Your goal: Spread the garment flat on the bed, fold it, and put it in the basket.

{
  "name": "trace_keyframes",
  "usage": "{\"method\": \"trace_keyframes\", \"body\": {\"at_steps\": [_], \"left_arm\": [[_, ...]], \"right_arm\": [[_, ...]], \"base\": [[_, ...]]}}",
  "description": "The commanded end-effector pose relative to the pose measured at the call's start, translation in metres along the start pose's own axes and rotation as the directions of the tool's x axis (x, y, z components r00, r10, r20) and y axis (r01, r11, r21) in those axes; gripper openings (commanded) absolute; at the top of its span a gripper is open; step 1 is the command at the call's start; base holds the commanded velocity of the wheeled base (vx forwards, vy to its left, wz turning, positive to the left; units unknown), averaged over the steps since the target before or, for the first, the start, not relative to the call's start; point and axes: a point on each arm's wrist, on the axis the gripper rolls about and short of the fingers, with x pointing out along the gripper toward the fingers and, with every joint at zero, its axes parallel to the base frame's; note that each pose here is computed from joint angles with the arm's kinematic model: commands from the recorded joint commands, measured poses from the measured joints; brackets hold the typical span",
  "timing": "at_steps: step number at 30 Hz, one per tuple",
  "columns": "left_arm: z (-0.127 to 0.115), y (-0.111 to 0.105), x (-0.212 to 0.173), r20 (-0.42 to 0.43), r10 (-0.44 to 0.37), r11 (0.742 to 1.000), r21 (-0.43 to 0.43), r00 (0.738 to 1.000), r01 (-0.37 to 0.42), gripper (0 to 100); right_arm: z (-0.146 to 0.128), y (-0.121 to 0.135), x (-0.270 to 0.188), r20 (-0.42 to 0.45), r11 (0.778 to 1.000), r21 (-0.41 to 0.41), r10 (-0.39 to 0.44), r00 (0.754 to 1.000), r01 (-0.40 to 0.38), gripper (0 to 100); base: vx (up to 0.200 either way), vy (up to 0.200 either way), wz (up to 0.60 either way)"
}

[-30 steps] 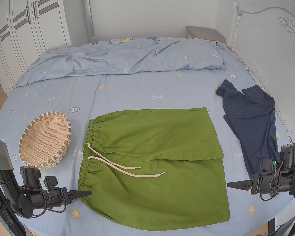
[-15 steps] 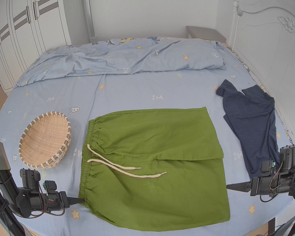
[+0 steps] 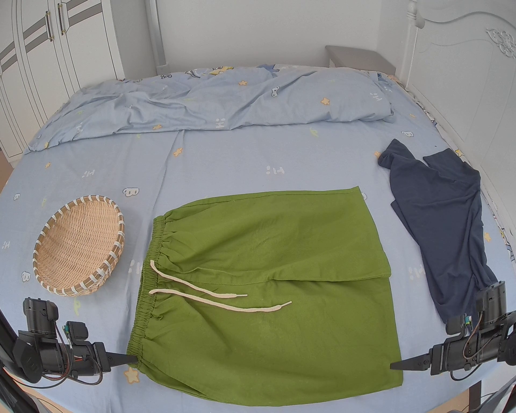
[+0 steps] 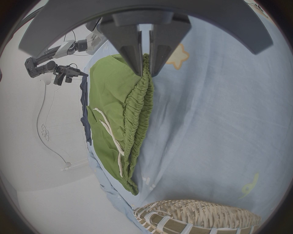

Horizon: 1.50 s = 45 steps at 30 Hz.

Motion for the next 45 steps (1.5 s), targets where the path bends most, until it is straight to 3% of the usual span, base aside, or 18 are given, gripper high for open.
{"method": "trace_keyframes", "body": {"at_steps": [1, 13, 19, 39, 40, 45], "left_arm": [[-0.005, 0.003, -0.005, 0.006, 0.015, 1.0, -0.017, 1.0, -0.015, 0], [-0.006, 0.006, -0.003, -0.012, 0.022, 0.999, -0.034, 1.0, -0.023, 0], [-0.007, 0.007, -0.002, -0.026, 0.026, 1.0, 0.002, 0.999, -0.026, 0], [-0.007, 0.007, -0.002, -0.025, 0.027, 1.0, 0.003, 0.999, -0.027, 0], [-0.007, 0.007, -0.002, -0.024, 0.026, 1.0, 0.004, 0.999, -0.026, 0], [-0.007, 0.008, -0.002, -0.025, 0.027, 1.0, 0.001, 0.999, -0.027, 0]], "right_arm": [[-0.013, -0.008, 0.009, -0.1, 0.999, 0.029, -0.016, 0.995, 0.019, 100], [-0.019, -0.012, 0.021, -0.193, 1.0, 0.025, -0.011, 0.981, 0.016, 100], [-0.019, -0.007, 0.022, -0.209, 0.994, 0.032, 0.105, 0.972, -0.1, 100], [-0.014, -0.013, 0.035, -0.224, 0.994, 0.046, 0.107, 0.969, -0.099, 100], [-0.014, -0.014, 0.035, -0.226, 0.994, 0.048, 0.106, 0.968, -0.098, 0], [-0.017, -0.015, 0.033, -0.228, 0.994, 0.06, 0.102, 0.968, -0.091, 0]], "base": [[0.0, 0.0, 0.0], [0.0, 0.0, 0.0], [0.0, 0.0, 0.0], [0.0, 0.0, 0.0], [0.0, 0.0, 0.0], [0.0, 0.0, 0.0]]}}
